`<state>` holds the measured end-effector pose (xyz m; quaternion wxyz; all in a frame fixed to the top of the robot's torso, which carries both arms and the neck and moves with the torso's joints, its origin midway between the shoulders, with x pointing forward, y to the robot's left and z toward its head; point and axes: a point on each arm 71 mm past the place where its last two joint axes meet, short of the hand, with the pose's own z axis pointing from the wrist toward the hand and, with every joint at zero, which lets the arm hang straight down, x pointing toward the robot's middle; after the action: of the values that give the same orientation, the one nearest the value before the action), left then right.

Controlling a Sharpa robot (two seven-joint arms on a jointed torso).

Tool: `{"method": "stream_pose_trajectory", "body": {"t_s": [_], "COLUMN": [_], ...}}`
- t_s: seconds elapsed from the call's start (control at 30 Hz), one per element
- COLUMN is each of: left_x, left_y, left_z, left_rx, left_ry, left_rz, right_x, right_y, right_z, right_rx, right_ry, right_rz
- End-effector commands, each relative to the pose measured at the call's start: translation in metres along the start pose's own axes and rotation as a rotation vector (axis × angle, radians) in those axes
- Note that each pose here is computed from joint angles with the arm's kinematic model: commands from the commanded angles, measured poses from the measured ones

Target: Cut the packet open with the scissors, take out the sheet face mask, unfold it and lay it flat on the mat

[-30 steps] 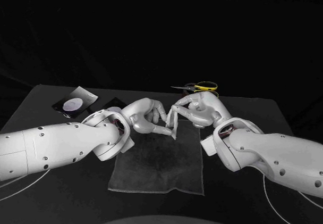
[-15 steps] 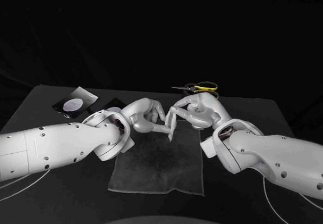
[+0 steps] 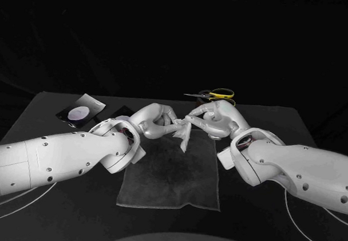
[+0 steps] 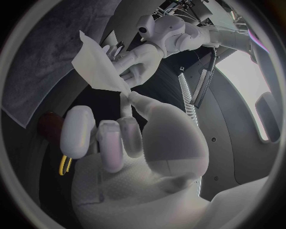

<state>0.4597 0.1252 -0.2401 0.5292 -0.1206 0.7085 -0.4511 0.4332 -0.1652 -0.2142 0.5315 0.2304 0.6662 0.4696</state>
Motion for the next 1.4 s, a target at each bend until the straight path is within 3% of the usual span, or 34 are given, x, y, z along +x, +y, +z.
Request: {"method": "stream_pose_trajectory", "body": {"t_s": [0.03, 0.4, 0.57, 0.77, 0.97, 1.07, 1.23, 1.4], "left_x": [-0.0022, -0.0056, -0.0074, -0.0145, -0.0266, -0.0363, -0.0475, -0.0465], "left_y": [-0.0061, -0.0085, -0.0057, -0.0018, -0.0103, -0.0129, -0.0134, -0.0109], "left_z": [-0.0004, -0.0017, -0.001, 0.003, 0.012, 0.0165, 0.0231, 0.0273], "left_rx": [0.061, 0.114, 0.106, 0.049, -0.046, -0.098, -0.165, -0.243], "left_ry": [-0.038, -0.063, -0.061, 0.019, 0.212, 0.273, 0.312, 0.361], "left_rz": [-0.043, -0.07, -0.072, -0.059, -0.042, -0.042, -0.058, -0.107], "right_x": [0.001, -0.003, -0.006, -0.016, -0.024, -0.031, -0.034, -0.031], "right_y": [-0.001, -0.005, -0.008, -0.017, -0.01, -0.008, -0.005, -0.003], "right_z": [0.001, 0.001, 0.001, 0.006, 0.014, 0.022, 0.028, 0.029], "right_rx": [0.001, 0.009, 0.011, 0.001, -0.049, -0.053, -0.055, -0.053], "right_ry": [0.018, 0.015, 0.023, 0.044, 0.041, 0.042, 0.048, 0.069], "right_rz": [-0.009, -0.015, -0.028, -0.089, -0.139, -0.161, -0.173, -0.175]}}
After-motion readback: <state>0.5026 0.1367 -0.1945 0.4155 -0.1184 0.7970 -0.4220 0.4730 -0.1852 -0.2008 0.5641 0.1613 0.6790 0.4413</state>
